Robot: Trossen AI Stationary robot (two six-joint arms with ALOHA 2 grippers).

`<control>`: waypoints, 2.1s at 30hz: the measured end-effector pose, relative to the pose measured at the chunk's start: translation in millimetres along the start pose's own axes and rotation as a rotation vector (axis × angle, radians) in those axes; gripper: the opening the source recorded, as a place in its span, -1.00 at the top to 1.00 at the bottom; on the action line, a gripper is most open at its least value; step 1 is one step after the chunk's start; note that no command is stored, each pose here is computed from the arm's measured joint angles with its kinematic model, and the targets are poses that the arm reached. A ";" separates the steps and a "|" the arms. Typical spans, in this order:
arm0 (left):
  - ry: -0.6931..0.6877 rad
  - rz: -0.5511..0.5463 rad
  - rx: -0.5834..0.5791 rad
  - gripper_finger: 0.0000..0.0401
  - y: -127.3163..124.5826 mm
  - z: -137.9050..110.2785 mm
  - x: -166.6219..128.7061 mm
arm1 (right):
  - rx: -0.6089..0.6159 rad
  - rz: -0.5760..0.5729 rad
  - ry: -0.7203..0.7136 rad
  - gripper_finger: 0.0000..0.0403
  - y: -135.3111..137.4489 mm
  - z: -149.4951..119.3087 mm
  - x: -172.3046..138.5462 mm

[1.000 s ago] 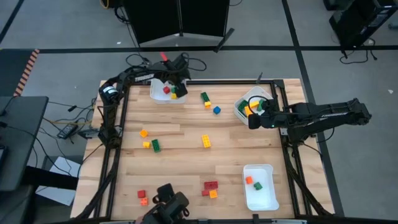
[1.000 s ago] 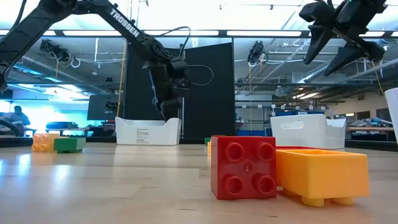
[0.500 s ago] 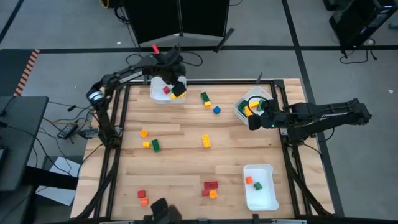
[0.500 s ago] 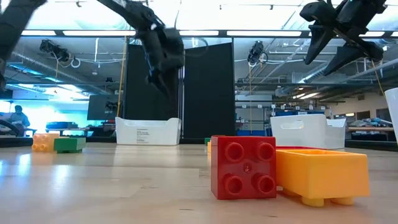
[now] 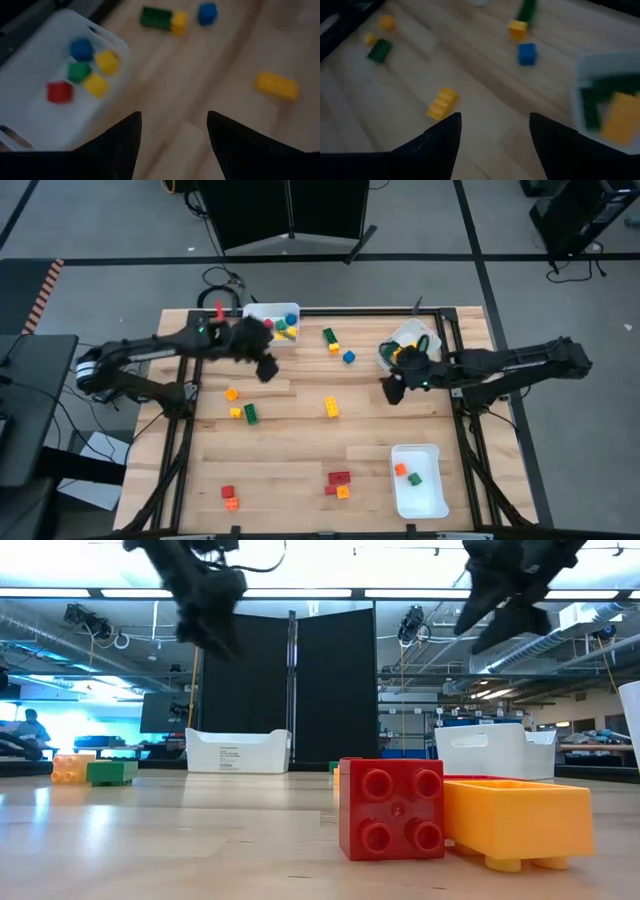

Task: Sort blocks by size
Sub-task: Put the red 8 stud gamepiece into the top right white bin

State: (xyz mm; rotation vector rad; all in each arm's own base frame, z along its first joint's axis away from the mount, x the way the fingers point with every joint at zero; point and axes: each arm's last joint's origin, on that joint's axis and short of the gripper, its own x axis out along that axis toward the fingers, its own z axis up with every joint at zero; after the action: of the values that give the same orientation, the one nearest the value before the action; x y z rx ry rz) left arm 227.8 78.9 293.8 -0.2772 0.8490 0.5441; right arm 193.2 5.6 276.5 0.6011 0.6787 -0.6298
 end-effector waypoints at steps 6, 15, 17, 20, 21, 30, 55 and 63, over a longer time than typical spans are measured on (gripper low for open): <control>0.001 -0.116 -0.026 -0.17 -25.6 -41.9 -20.3 | -0.192 0.010 0.080 -0.21 24.9 7.2 18.8; 0.035 -0.125 0.011 -0.17 -53.8 -90.2 -21.6 | -0.489 -0.016 0.205 -0.21 82.6 18.1 27.4; 0.050 -0.150 0.053 -0.17 -60.0 -98.6 -21.7 | -0.522 -0.033 0.240 -0.21 94.6 18.7 27.8; 0.064 -0.184 0.105 -0.17 -68.1 -108.3 -23.7 | -0.577 -0.066 0.298 -0.21 111.4 17.5 27.8; 0.067 -0.193 0.113 -0.17 -70.3 -110.8 -24.7 | -0.596 -0.077 0.318 -0.21 116.8 16.3 27.8; 0.097 -0.234 0.205 -0.17 -83.0 -135.0 -27.9 | -0.624 -0.185 0.440 -0.21 170.6 -8.8 42.8; 0.138 -0.301 0.293 -0.17 -94.6 -167.9 -31.3 | -0.458 -0.110 0.704 -0.21 233.3 -103.1 142.2; 0.136 -0.304 0.295 -0.17 -94.9 -167.7 -31.3 | -0.474 -0.053 0.696 -0.21 242.3 -116.8 139.1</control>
State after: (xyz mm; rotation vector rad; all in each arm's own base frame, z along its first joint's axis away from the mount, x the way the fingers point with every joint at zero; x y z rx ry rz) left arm 157.7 -84.4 213.0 -0.1687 0.9844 0.1141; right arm 402.3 199.0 174.0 0.3475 1.4511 -0.2742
